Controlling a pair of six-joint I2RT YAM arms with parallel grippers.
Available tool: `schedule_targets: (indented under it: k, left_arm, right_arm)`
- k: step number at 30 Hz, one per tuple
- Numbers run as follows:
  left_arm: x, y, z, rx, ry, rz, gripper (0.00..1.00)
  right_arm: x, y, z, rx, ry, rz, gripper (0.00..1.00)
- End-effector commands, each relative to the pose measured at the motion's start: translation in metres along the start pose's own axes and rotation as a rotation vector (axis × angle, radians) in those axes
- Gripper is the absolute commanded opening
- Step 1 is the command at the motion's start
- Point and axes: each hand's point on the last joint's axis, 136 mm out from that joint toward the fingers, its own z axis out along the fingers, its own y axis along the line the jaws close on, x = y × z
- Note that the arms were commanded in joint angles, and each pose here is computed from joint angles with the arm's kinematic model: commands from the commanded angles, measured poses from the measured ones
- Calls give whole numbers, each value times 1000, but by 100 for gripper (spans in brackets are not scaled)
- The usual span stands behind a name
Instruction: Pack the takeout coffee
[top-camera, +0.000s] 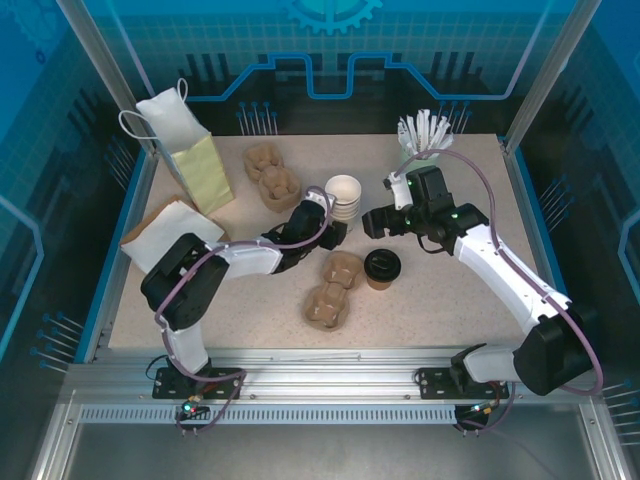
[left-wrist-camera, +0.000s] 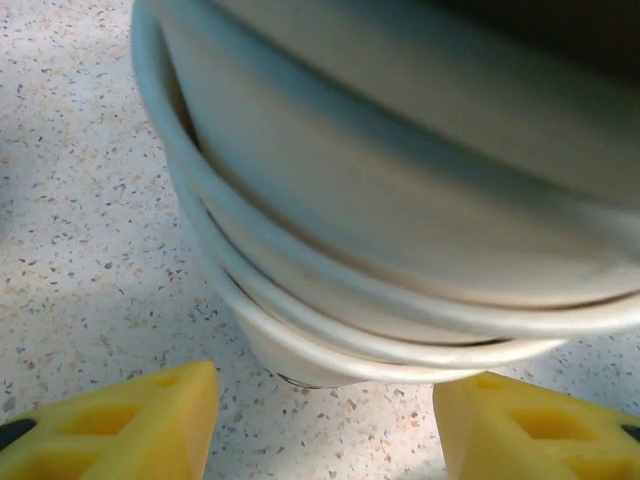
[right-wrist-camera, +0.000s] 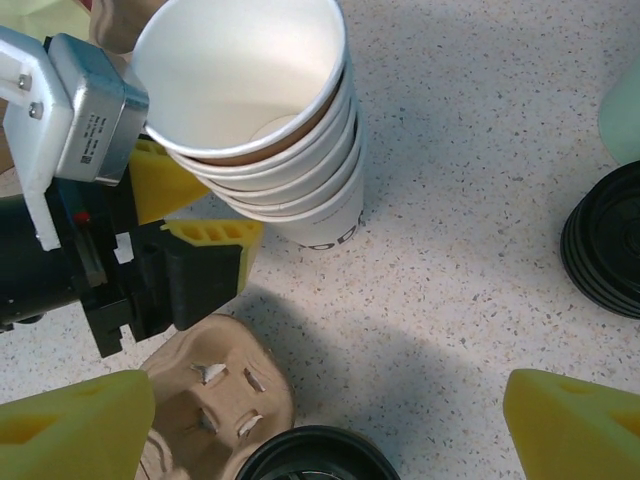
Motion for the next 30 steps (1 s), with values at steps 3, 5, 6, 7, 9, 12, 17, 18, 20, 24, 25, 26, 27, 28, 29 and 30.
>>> schedule_targets:
  k: [3, 5, 6, 7, 9, 12, 17, 18, 20, 24, 25, 26, 27, 28, 29, 30]
  left_arm:
    - [-21, 9, 7, -38, -87, 20, 58]
    - [-22, 10, 10, -39, -96, 28, 58]
    - [-23, 10, 11, -41, -98, 30, 58]
    - [-24, 11, 13, -43, -98, 34, 58]
    - [-27, 12, 16, -49, -106, 34, 58]
    - [-32, 15, 22, -58, -119, 34, 58]
    - [-44, 21, 35, -68, -140, 24, 58]
    - [-46, 22, 38, -70, -142, 24, 58]
    - [-49, 24, 45, -72, -140, 22, 58]
    - [-53, 25, 51, -65, -135, 13, 58]
    - [-53, 24, 50, -61, -134, 14, 59]
    - [-54, 23, 47, -56, -131, 15, 59]
    - [-52, 23, 43, -55, -124, 14, 60]
    - [-52, 24, 36, -57, -118, 12, 60]
    - [-54, 23, 26, -52, -117, 9, 61]
    - [-56, 24, 18, -53, -111, 4, 62]
  right_arm:
    - [-4, -1, -2, -14, -4, 25, 92]
    - [-4, -1, -2, -14, -3, 24, 92]
    - [-5, -1, -2, -14, -3, 24, 92]
    - [-5, 0, -2, -16, -1, 25, 92]
    - [-5, -1, -1, -16, 0, 27, 92]
    - [-6, 0, -3, -19, -1, 27, 92]
    - [-6, -1, -3, -12, 2, 26, 92]
    - [-5, -1, -3, -11, 6, 26, 92]
    - [-5, -1, -3, -12, 6, 26, 92]
    - [-3, -1, -4, -10, 7, 29, 92]
    - [-3, -1, -4, -9, 7, 29, 92]
    - [-3, -1, -5, -9, 6, 29, 92]
    - [-4, -1, -6, -9, 4, 30, 92]
    - [-4, -1, -7, -9, 1, 31, 92]
    - [-5, 0, -10, -10, -5, 32, 92]
    - [-6, 1, -13, -12, -15, 30, 92]
